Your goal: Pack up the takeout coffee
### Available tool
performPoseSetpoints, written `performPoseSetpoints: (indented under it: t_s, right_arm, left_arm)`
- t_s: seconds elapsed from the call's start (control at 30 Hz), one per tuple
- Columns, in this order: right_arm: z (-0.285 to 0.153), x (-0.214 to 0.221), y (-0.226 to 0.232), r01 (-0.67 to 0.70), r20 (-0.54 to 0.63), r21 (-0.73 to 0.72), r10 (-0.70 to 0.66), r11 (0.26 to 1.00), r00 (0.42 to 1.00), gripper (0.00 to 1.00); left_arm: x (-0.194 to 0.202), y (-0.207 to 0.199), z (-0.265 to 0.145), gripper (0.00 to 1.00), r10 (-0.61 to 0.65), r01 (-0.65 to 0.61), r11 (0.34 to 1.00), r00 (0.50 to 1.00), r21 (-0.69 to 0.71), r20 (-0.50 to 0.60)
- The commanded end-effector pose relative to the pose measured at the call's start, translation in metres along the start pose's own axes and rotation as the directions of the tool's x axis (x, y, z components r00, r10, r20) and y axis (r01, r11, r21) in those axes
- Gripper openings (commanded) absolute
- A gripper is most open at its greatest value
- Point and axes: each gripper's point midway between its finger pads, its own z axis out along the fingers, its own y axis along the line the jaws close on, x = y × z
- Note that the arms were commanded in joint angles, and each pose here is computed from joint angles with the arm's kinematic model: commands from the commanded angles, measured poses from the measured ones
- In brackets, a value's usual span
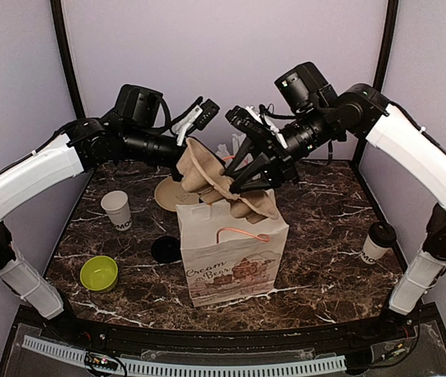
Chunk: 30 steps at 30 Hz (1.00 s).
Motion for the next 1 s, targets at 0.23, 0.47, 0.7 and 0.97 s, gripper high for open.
performPoseSetpoints:
  t_s: [0.23, 0.47, 0.7, 0.97]
  right_arm:
    - [0.023, 0.017, -0.010, 0.044, -0.006, -0.020, -0.044, 0.999, 0.999, 0.26]
    - [0.034, 0.035, -0.014, 0.026, -0.036, -0.030, -0.027, 0.999, 0.999, 0.25]
    - [0.039, 0.061, -0.016, -0.009, -0.119, -0.015, 0.007, 1.000, 0.993, 0.25]
    - [0.035, 0.087, -0.016, -0.062, -0.247, 0.027, 0.067, 0.998, 0.967, 0.25]
  left_arm:
    - [-0.008, -0.005, -0.005, 0.00, 0.036, -0.036, 0.999, 0.999, 0.011, 0.016]
    - [-0.009, 0.001, -0.007, 0.05, 0.045, -0.045, 0.999, 0.999, -0.030, 0.018]
    - [-0.019, 0.012, -0.019, 0.53, 0.043, -0.038, 0.992, 0.998, -0.119, 0.043]
    - [-0.040, 0.010, -0.062, 0.72, 0.079, -0.042, 0.973, 0.984, -0.226, 0.158]
